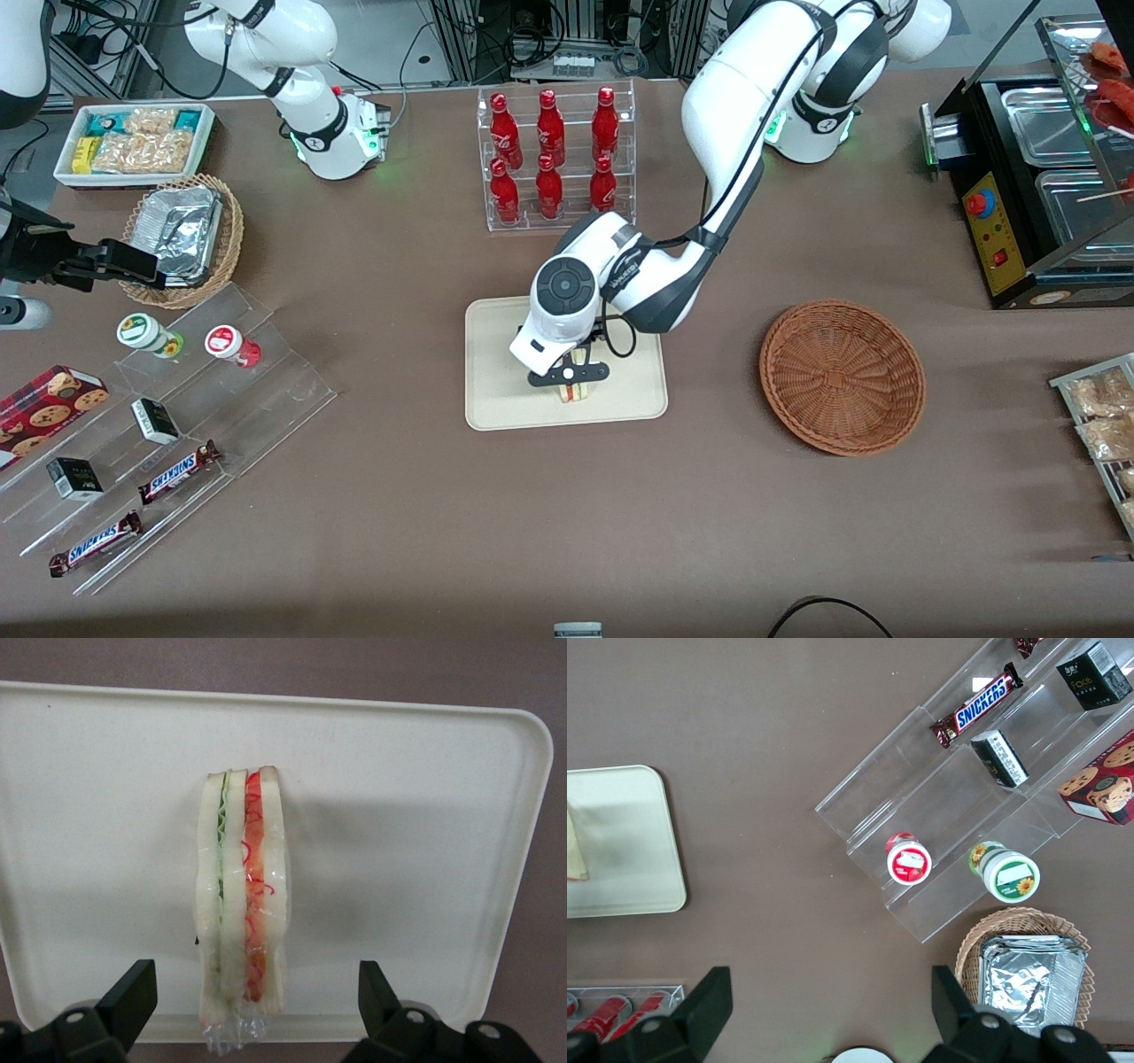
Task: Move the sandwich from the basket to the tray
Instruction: 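Open the left gripper and raise it off the sandwich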
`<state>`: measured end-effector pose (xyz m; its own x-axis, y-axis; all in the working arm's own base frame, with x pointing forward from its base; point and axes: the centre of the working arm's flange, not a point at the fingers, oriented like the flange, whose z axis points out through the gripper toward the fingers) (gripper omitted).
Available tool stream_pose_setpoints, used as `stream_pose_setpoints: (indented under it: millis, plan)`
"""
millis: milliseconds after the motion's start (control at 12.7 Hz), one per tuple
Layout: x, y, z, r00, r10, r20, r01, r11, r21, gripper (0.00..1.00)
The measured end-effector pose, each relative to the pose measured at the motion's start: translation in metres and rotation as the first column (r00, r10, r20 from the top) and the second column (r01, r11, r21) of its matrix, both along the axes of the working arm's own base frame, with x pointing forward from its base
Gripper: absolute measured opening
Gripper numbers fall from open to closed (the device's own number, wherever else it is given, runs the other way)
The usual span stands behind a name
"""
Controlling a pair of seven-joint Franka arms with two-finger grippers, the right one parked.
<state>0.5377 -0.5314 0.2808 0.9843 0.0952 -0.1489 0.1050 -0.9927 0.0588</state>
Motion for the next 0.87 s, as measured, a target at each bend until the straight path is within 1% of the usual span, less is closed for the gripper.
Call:
stream_pose_setpoints:
  millis: [236,473,630,709,867]
  plan:
    - [0.000,0.002,0.029,1.000,-0.002,0.013,0.002,1.000,-0.007,1.00]
    - [0.002,0.005,0.076,0.999,0.003,0.055,0.000,0.999,-0.038,1.00]
    - [0.013,0.020,0.110,0.996,0.027,0.084,-0.022,0.998,-0.058,1.00]
    - [0.018,0.031,0.126,0.995,0.039,0.091,-0.033,0.997,-0.063,1.00]
    - [0.029,0.062,0.155,0.996,0.050,0.077,-0.047,0.998,-0.040,1.00]
